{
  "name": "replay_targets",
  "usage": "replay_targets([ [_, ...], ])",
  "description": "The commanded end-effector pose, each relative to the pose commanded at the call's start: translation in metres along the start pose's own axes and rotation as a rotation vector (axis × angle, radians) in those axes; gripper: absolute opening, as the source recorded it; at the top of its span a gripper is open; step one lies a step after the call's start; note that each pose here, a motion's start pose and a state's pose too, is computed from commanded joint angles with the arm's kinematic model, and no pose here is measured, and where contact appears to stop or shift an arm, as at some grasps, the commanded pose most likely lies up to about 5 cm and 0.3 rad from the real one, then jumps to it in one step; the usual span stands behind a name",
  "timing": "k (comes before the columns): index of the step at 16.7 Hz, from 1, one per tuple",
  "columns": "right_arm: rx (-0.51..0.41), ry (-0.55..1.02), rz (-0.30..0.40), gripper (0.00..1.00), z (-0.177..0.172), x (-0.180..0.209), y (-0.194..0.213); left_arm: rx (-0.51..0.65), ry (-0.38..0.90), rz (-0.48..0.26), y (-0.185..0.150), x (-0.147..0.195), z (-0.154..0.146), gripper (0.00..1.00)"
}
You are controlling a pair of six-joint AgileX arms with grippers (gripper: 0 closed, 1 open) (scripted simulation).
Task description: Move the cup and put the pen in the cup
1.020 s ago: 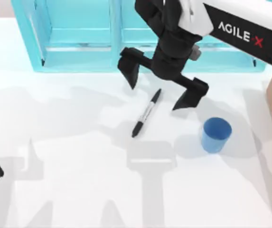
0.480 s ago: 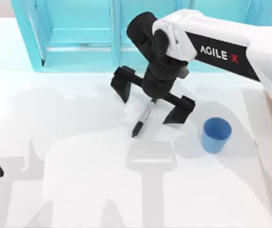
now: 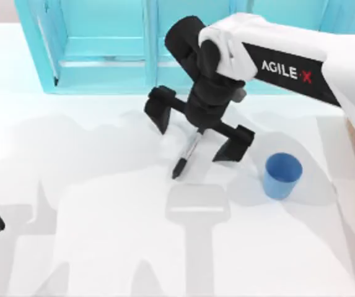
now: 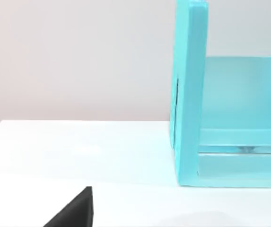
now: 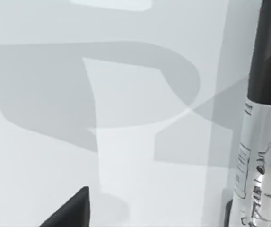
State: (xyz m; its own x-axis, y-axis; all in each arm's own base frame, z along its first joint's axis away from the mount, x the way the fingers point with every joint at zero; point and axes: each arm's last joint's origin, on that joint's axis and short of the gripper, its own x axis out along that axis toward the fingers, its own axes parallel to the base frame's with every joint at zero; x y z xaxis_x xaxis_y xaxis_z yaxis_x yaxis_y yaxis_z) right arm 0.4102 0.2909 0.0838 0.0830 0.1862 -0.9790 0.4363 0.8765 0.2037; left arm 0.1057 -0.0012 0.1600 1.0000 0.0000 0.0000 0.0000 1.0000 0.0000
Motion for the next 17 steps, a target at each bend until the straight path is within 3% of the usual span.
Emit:
replay_targets([
  [11, 0.0, 0.0, 0.0, 0.02, 0.0, 0.0, 0.0, 0.0, 0.0, 0.0, 0.0, 0.0, 0.0, 1.0],
  [17, 0.0, 0.0, 0.0, 0.0, 0.0, 0.0, 0.0, 0.0, 0.0, 0.0, 0.0, 0.0, 0.0, 1.0],
])
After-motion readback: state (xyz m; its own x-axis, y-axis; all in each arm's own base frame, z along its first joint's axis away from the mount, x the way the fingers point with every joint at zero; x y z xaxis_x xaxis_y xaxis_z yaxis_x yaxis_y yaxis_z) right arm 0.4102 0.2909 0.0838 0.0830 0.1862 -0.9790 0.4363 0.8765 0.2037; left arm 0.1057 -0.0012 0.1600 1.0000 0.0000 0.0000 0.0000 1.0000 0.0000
